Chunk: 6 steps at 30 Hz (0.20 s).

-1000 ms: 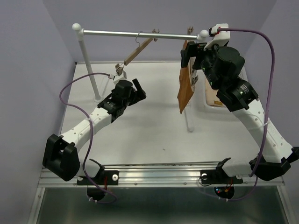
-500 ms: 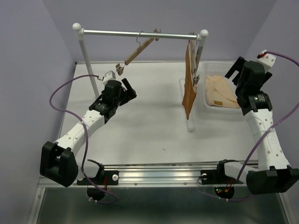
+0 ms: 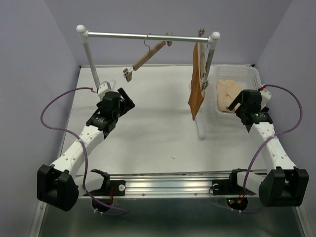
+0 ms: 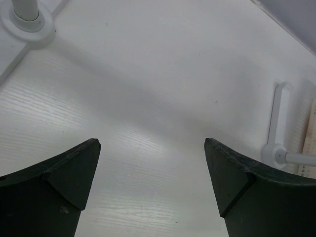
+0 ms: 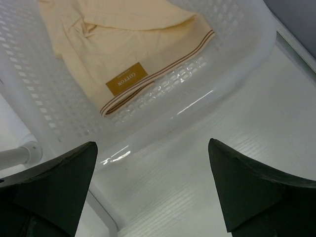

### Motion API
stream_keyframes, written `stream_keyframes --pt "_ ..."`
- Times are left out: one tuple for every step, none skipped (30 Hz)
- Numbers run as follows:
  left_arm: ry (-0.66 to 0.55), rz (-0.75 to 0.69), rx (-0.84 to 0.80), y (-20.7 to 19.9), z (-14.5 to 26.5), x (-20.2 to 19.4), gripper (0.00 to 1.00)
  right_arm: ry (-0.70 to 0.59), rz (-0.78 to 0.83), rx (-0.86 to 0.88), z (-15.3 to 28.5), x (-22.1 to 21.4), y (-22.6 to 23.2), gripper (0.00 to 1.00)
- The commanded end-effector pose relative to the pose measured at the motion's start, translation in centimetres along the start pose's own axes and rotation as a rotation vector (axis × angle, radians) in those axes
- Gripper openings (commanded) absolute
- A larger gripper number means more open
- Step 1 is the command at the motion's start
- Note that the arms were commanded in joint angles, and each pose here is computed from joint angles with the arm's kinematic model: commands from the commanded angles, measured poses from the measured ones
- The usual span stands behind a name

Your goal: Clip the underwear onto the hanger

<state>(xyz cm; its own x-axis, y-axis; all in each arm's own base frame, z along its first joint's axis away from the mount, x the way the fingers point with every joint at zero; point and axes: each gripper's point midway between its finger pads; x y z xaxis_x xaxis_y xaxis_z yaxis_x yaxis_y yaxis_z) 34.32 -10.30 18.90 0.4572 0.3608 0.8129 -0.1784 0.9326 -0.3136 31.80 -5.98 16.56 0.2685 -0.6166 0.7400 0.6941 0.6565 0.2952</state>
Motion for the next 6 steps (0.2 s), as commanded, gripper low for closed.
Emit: stream_keyframes --pt "-0.052 0.026 0.050 1.25 0.75 1.11 0.99 -0.131 -0.102 0.091 1.44 3.68 1.98 1.00" --pt "-0.054 0.029 0.054 1.34 0.80 1.14 0.99 -0.135 -0.100 0.097 1.54 3.79 2.03 1.00" --pt "-0.053 0.031 0.057 1.41 0.84 1.10 0.99 -0.135 -0.099 0.107 1.64 3.83 2.17 1.00" --pt "-0.057 0.035 0.061 1.53 0.88 1.18 0.99 -0.137 -0.095 0.114 1.73 3.83 2.20 1.00" --pt "-0.062 0.039 0.062 1.52 0.95 1.27 0.99 -0.137 -0.091 0.139 1.93 3.83 2.53 1.00" --pt "-0.063 0.039 0.065 1.60 0.98 1.32 0.99 -0.141 -0.091 0.143 2.03 3.93 2.55 1.00"
Point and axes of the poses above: each gripper's point midway between its finger pads, its own z axis back along the fingers, its own y axis along the line the jaws close on, x = y × z, and after that the axes turned 11 degrees about -z, right-handed
